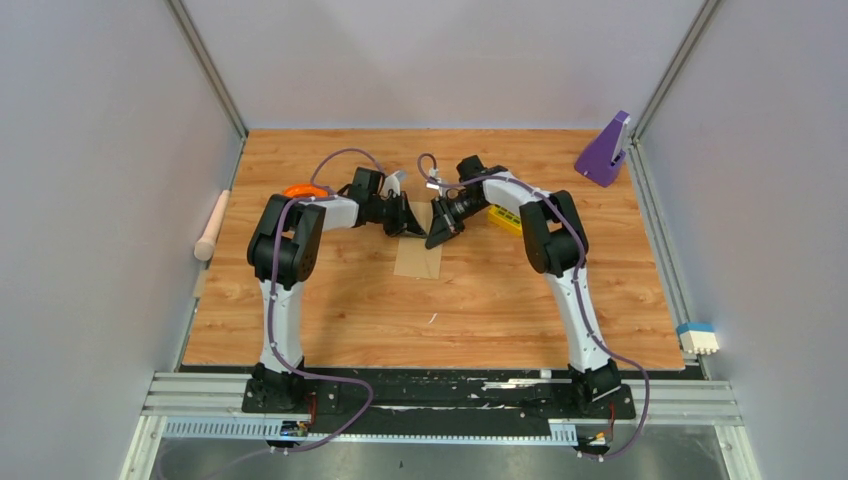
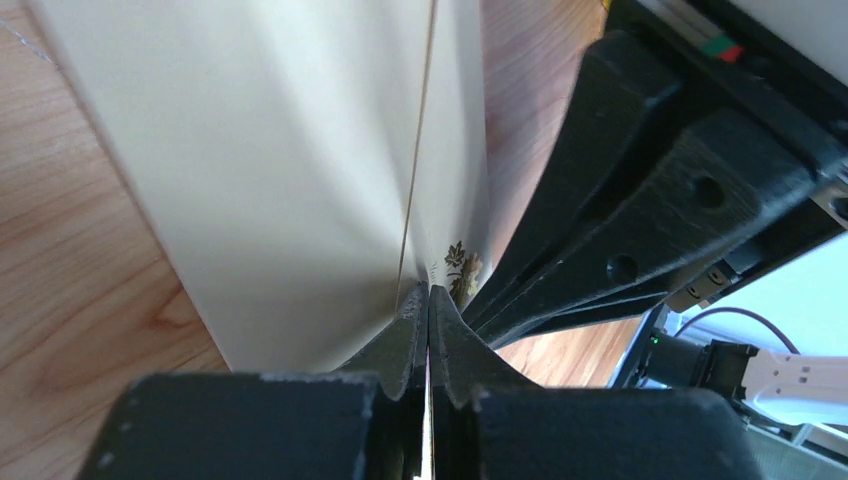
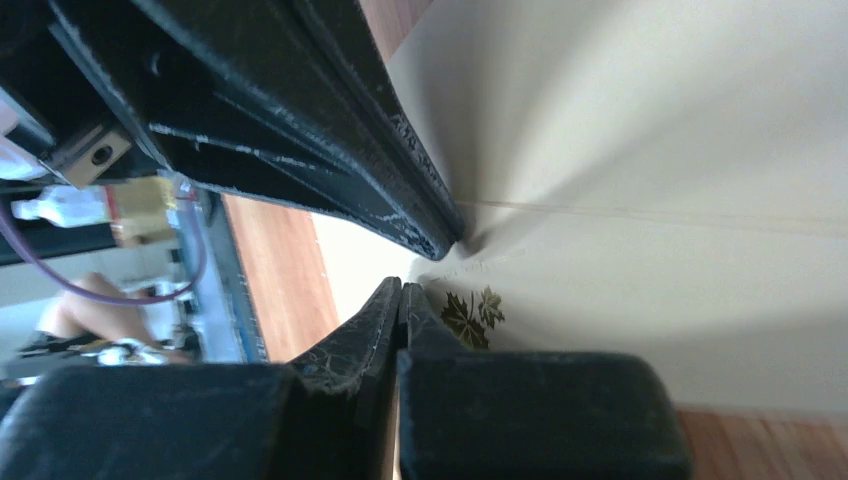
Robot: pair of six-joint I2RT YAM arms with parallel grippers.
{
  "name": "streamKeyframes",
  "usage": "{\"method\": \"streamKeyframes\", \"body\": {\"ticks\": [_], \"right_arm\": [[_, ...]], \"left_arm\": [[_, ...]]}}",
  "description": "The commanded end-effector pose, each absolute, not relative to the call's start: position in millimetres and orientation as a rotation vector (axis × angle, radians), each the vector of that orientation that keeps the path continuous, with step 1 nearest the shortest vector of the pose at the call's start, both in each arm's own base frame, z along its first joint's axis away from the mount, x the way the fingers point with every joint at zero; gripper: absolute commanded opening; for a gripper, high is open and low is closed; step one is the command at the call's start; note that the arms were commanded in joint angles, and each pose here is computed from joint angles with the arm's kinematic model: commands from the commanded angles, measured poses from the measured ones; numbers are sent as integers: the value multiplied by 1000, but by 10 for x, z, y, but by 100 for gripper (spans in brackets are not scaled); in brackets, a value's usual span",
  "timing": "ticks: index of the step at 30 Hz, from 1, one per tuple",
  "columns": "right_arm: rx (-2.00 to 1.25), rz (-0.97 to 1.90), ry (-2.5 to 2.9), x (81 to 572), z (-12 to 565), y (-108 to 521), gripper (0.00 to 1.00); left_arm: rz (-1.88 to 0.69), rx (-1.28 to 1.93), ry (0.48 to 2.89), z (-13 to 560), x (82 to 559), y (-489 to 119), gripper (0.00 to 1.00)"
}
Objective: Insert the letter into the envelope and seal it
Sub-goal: Seal the envelope flap on the envelope.
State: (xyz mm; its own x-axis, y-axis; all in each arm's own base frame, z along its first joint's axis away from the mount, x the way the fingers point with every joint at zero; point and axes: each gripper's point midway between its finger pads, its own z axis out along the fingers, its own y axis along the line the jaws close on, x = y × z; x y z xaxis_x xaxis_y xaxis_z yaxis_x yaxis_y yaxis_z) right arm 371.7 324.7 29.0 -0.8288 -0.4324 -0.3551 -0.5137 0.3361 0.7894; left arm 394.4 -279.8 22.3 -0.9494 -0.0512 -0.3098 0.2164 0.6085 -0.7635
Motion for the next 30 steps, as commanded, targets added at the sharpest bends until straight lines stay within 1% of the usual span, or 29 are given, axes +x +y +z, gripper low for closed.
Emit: {"method": "streamKeyframes", "body": {"ticks": [1, 7, 12, 15, 21, 26, 30], "right_arm": [[-845, 1504, 2530, 3807, 146, 3282, 0], [-813, 1489, 2570, 3839, 36, 3292, 0], [-830, 1514, 2540, 3844, 113, 3366, 0], [-854, 1450, 2551, 3862, 80, 3396, 0], [-882, 1425, 2596, 3728, -58, 3402, 0], [-874, 1446, 2617, 3607, -30, 3313, 0], [-841, 1473, 2612, 3615, 42, 3237, 0]], "left_arm": [[-1144, 64, 2683, -164, 3727, -2646, 0], [-1149, 57, 2674, -146, 3721, -2648, 0], [-1156, 46, 2683, -183, 3708, -2651, 0], [-1156, 44, 2686, -190, 3701, -2649, 0], [-1157, 50, 2677, -153, 3708, -2651, 0], [-1151, 51, 2677, -150, 3711, -2639, 0], [-1148, 54, 2680, -155, 3707, -2629, 0]]}}
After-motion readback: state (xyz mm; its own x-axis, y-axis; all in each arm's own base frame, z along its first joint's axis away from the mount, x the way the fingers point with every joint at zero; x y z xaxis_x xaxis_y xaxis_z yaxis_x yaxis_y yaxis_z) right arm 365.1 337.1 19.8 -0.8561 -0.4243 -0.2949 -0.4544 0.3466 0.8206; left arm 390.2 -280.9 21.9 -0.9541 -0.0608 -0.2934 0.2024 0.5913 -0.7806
